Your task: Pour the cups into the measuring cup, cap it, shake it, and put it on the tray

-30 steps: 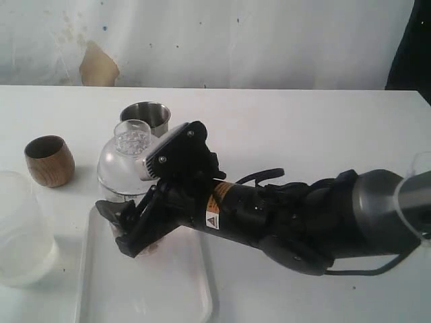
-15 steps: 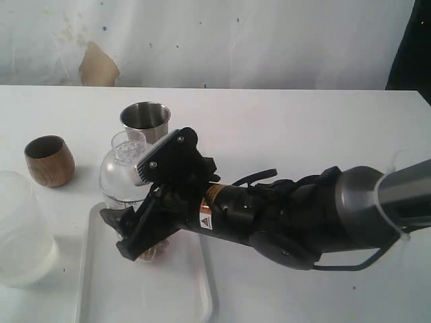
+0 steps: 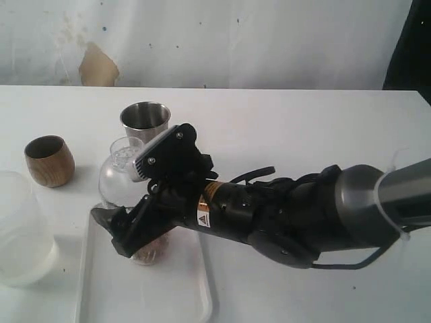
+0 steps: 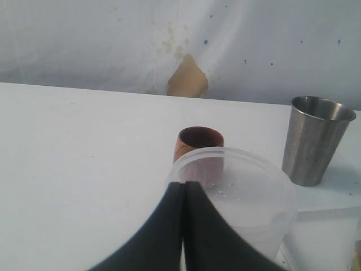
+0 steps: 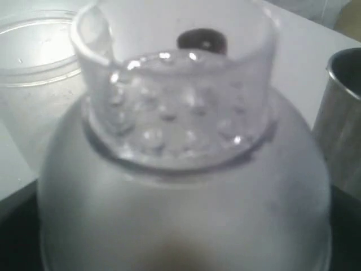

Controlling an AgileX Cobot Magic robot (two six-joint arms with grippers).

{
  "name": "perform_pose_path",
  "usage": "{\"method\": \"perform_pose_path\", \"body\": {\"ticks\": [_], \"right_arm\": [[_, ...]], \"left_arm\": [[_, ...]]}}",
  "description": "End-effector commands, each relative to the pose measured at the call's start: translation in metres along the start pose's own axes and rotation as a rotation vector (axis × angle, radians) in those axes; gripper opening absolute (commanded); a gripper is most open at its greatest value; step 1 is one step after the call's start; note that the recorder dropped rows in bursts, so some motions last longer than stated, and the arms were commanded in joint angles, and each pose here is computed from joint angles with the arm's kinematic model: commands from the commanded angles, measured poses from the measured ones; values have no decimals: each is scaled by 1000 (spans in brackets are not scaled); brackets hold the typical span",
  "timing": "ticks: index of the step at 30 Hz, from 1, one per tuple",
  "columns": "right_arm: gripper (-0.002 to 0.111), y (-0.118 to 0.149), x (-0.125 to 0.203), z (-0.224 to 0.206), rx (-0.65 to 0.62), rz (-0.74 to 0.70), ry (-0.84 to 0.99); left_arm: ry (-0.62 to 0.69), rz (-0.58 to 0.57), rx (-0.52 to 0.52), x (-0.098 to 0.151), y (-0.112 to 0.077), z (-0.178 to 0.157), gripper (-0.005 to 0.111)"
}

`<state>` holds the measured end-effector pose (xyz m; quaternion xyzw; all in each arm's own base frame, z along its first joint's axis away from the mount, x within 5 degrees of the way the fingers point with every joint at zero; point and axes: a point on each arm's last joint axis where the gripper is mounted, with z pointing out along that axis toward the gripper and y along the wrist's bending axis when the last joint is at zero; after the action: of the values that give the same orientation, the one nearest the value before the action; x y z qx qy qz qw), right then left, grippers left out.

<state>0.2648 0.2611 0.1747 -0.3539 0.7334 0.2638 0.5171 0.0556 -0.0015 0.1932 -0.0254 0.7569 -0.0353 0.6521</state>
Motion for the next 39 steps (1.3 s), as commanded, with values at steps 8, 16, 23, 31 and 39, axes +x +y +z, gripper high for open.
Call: {"method": "perform_pose_path", "body": {"ticks": [8, 16, 23, 31, 39], "right_arm": [[101, 15, -9, -9, -18, -15, 73], [101, 15, -11, -24, 1, 52, 103], [101, 14, -1, -40, 43, 105, 207], [100, 12, 3, -67, 115, 179, 318], [53, 6, 2, -98, 236, 170, 512]], "left_arm": [[-1, 9, 3, 1, 0, 0, 0], [-1, 9, 3, 1, 0, 0, 0], [-1, 9, 3, 1, 0, 0, 0], [-1, 9, 3, 1, 0, 0, 0], [-1, 9, 3, 1, 0, 0, 0]]}}
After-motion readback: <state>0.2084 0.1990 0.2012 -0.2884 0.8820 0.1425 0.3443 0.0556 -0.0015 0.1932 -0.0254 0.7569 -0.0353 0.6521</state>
